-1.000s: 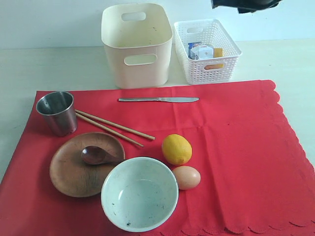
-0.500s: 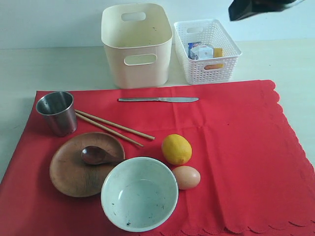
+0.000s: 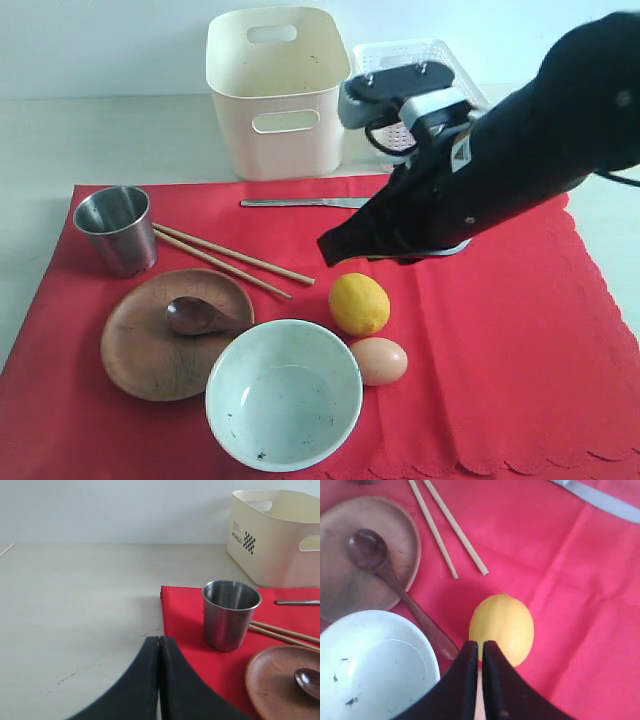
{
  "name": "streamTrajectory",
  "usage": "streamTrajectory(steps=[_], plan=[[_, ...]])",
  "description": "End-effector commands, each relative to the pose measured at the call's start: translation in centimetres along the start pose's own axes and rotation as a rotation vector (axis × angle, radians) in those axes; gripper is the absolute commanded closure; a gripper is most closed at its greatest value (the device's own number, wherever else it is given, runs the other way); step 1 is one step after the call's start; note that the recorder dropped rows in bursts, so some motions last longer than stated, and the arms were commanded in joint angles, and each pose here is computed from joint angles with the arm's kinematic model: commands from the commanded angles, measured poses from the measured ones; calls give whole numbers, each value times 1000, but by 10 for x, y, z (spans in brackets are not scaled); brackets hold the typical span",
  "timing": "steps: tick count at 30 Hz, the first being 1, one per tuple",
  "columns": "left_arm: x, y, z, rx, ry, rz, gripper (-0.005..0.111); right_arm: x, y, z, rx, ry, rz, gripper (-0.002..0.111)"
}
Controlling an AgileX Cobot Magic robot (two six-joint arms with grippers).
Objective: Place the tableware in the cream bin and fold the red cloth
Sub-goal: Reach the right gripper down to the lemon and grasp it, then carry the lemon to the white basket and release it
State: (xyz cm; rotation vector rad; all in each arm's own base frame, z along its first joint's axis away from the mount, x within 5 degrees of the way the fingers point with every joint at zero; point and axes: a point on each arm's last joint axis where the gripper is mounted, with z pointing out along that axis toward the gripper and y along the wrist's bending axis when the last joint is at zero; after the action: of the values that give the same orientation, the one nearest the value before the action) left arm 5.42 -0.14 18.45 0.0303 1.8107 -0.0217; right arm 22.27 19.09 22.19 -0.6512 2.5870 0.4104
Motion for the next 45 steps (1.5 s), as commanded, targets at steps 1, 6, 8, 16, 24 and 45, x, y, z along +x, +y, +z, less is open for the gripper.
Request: streamTrajectory(steps=[1, 6, 8, 16, 24, 45], plan=[[0, 0, 0, -4, -8, 4, 107, 0, -3, 28, 13, -1, 30, 85], [0, 0, 0, -4, -8, 4, 107, 3, -7, 56, 30, 23, 16, 54], [0, 0, 0, -4, -8, 4, 107, 4, -8, 63, 34, 33, -5, 46], [0, 0, 0, -4, -8, 4, 107, 9, -12, 89, 51, 56, -60, 39], [0, 0, 0, -4, -8, 4, 107, 14, -15, 101, 68, 85, -90, 67], [0, 0, 0, -4, -8, 4, 107, -94, -37, -16, 189, -450, -223, 99]])
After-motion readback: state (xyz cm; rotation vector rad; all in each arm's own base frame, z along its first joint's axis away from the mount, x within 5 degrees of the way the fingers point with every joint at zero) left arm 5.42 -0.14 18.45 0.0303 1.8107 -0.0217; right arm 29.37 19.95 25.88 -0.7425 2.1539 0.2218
